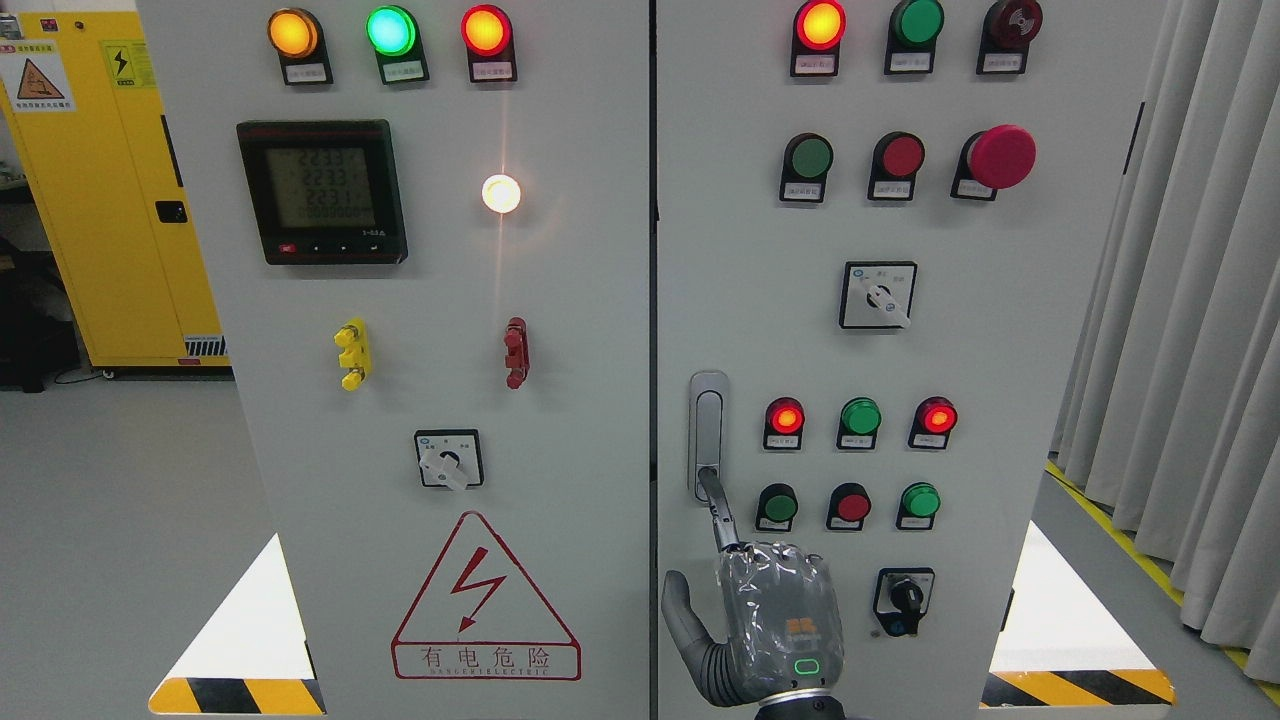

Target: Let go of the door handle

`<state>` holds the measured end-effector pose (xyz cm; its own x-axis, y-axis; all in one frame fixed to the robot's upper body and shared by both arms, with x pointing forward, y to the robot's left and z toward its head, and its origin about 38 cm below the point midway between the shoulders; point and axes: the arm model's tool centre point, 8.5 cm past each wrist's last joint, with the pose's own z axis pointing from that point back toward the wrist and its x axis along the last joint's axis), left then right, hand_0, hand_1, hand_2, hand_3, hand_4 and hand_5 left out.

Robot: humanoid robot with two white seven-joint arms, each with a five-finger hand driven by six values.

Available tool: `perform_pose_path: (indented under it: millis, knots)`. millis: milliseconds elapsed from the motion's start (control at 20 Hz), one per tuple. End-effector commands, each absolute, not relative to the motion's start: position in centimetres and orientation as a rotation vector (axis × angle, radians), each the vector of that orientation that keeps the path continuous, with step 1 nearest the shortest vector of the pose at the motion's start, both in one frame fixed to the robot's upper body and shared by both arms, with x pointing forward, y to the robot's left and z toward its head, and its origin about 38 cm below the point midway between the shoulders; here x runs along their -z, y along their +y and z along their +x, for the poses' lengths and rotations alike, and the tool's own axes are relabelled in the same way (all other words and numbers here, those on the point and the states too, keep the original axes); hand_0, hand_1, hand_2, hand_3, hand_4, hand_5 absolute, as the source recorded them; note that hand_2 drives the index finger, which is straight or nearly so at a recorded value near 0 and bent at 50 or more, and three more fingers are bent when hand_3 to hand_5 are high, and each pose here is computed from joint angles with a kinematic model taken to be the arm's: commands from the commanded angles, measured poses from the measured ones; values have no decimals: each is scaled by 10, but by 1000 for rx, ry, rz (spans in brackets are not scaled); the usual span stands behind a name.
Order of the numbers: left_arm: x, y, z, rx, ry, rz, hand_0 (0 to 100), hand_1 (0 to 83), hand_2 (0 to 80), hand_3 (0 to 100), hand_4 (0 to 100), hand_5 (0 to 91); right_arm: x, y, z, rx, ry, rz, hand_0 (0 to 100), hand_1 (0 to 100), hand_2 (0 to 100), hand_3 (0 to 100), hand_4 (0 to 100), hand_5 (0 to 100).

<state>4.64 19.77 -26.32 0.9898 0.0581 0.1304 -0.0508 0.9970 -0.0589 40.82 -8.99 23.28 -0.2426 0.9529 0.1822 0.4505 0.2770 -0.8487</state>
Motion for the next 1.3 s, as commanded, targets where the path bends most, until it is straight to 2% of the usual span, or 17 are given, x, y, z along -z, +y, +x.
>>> perform_pose_path:
  millis: [0, 1253]
  knots:
    - [263, 198, 46, -55, -132, -55, 120, 556, 0, 0, 0, 0, -230, -90, 408, -884, -1814, -1264, 652, 403, 28, 1000, 1000, 1000]
    - [263, 198, 46, -55, -132, -55, 120, 556, 0, 0, 0, 0, -223, -91, 409, -885, -1785, -1255, 668, 411, 53, 1000, 1000, 1000]
